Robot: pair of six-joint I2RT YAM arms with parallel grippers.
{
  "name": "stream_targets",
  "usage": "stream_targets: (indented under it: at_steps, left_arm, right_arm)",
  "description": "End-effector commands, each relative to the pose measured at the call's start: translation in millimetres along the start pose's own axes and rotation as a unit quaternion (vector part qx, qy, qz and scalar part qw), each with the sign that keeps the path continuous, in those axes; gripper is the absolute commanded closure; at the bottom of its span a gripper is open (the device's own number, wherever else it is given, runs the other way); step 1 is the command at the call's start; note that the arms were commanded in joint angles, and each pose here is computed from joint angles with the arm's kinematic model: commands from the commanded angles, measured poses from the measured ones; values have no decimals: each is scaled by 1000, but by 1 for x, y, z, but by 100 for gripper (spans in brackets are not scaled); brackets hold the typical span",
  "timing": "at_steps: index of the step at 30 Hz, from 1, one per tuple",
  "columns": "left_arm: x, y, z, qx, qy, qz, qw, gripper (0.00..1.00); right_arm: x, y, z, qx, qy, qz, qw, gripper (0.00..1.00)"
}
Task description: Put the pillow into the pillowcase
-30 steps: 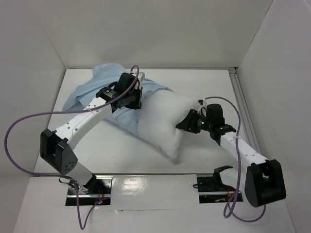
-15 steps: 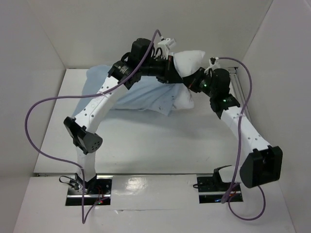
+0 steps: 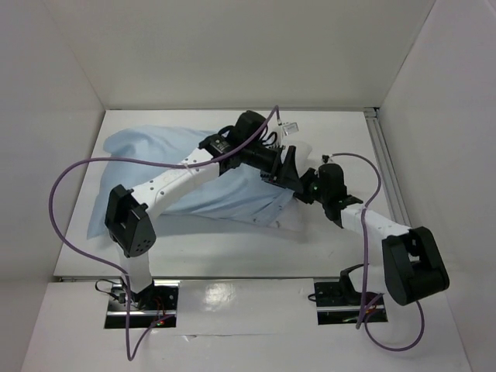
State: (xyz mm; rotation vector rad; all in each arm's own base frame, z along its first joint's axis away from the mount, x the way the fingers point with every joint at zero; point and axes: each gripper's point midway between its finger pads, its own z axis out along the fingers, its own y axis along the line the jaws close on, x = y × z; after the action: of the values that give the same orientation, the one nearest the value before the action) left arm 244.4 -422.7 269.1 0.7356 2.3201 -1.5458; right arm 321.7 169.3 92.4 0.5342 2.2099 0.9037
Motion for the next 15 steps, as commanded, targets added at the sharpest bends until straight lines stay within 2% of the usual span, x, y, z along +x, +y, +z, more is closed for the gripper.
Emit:
stream_targets:
  at_steps: [1, 3, 6, 8, 10, 12, 14, 15]
  left_arm:
    - [-30, -79, -32, 54, -49, 115, 991, 25]
    - [-33, -62, -36, 9, -57, 125, 991, 10]
    - [-52, -40, -49, -39, -79, 132, 987, 12]
    - [-70, -21, -66, -71, -102, 123, 985, 21]
    - [-86, 16, -75, -133, -123, 97, 979, 26]
    - [-104, 56, -95, -221, -153, 68, 961, 24]
    - [-115, 85, -95, -270, -158, 44, 949, 19]
    - [-118, 106, -102, -307, -160, 29, 938, 19]
  right_arm:
    - [4, 17, -11, -20, 3, -33, 999, 100]
    - [5, 15, -19, -14, 0, -44, 999, 100]
    - [11, 17, -28, -20, 7, -59, 998, 100]
    - [15, 15, -33, -17, 8, -74, 997, 100]
    - [27, 10, -36, -5, 20, -87, 996, 100]
    - [34, 6, -41, 4, 23, -95, 995, 100]
    - [40, -6, -42, 21, 33, -105, 994, 98]
    - [44, -9, -42, 27, 38, -113, 993, 61]
